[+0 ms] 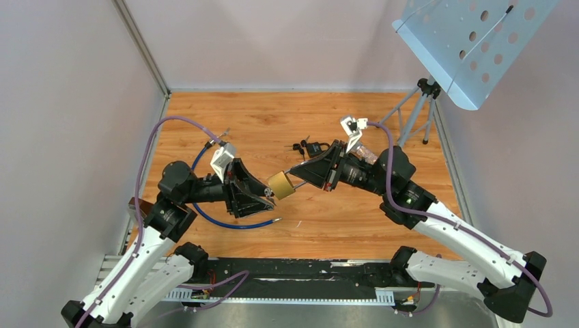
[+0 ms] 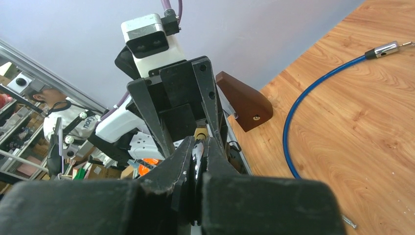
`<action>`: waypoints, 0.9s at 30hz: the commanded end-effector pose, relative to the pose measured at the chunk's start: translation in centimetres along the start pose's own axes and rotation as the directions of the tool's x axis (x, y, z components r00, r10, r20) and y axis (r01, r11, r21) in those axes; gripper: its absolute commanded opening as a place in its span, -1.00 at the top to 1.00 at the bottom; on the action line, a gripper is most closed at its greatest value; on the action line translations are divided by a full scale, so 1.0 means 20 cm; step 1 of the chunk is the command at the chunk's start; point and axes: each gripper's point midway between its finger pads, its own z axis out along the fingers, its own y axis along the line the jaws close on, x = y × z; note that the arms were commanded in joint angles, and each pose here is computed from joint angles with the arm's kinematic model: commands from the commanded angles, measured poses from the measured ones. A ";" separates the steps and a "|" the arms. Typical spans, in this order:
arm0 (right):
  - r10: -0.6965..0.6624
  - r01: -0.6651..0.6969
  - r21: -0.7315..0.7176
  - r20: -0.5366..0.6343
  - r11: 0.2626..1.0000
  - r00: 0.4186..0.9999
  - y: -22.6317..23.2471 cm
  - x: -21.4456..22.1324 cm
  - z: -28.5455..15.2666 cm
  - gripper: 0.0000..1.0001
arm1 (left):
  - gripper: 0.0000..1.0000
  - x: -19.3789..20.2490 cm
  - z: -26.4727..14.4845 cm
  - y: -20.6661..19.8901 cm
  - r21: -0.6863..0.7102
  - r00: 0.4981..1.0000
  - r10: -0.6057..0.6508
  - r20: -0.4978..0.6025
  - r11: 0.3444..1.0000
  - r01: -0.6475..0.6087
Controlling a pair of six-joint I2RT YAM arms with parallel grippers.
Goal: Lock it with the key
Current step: Lock the lock, then place the key at the center of the board, then place the lock at the center of the board.
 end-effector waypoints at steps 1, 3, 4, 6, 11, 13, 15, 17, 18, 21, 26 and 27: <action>-0.061 0.070 -0.120 0.075 0.990 0.995 0.20 -0.16 -0.01 1.00 | -0.18 -0.01 -0.01 -0.02 0.020 0.998 0.052 -0.017 0.998 -0.052; -0.065 0.073 -0.118 0.071 0.990 0.995 0.19 -0.16 0.00 1.00 | -0.10 -0.02 0.00 -0.01 0.014 0.998 0.054 -0.013 0.998 -0.054; -0.064 0.072 -0.119 0.069 0.990 0.996 0.19 -0.16 0.00 1.00 | -0.05 -0.02 0.00 -0.01 0.011 0.998 0.055 -0.010 0.998 -0.055; -0.068 0.075 -0.119 0.060 0.990 0.996 0.18 -0.14 0.00 1.00 | 0.06 -0.03 0.00 0.00 0.000 0.998 0.055 -0.006 0.998 -0.055; -0.080 0.085 -0.110 0.055 0.990 0.995 0.16 -0.13 -0.01 1.00 | 0.92 -0.02 0.01 0.04 -0.018 0.999 0.043 -0.015 0.999 -0.044; -0.089 0.098 -0.104 0.080 0.990 0.993 0.17 -0.15 -0.03 1.00 | 1.00 -0.02 0.01 0.05 -0.027 0.999 0.039 -0.019 0.999 -0.039; -0.103 0.115 -0.100 0.123 0.988 0.987 0.18 -0.18 -0.07 1.00 | 1.00 0.00 0.01 0.05 -0.029 0.999 0.018 -0.033 0.999 -0.019; -0.119 0.139 -0.101 0.183 0.985 0.976 0.21 -0.23 -0.11 1.00 | 1.00 0.02 0.00 0.04 -0.024 0.999 0.012 -0.039 1.000 -0.013; -0.130 0.154 -0.098 0.218 0.983 0.967 0.22 -0.25 -0.14 1.00 | 1.00 0.03 0.00 0.04 -0.028 0.999 0.004 -0.043 1.000 -0.006; -0.163 0.191 -0.073 0.289 0.979 0.943 0.24 -0.31 -0.21 1.00 | 1.00 0.05 -0.02 0.04 -0.042 0.999 0.014 -0.044 0.999 -0.016; -0.214 0.223 0.014 0.349 0.975 0.912 0.22 -0.38 -0.30 1.00 | 1.00 0.08 -0.03 0.07 -0.077 0.998 -0.004 -0.057 0.997 0.000; -0.225 0.220 0.054 0.345 0.974 0.911 0.19 -0.38 -0.31 1.00 | 1.00 0.08 -0.03 0.09 -0.097 0.999 -0.011 -0.051 0.995 0.006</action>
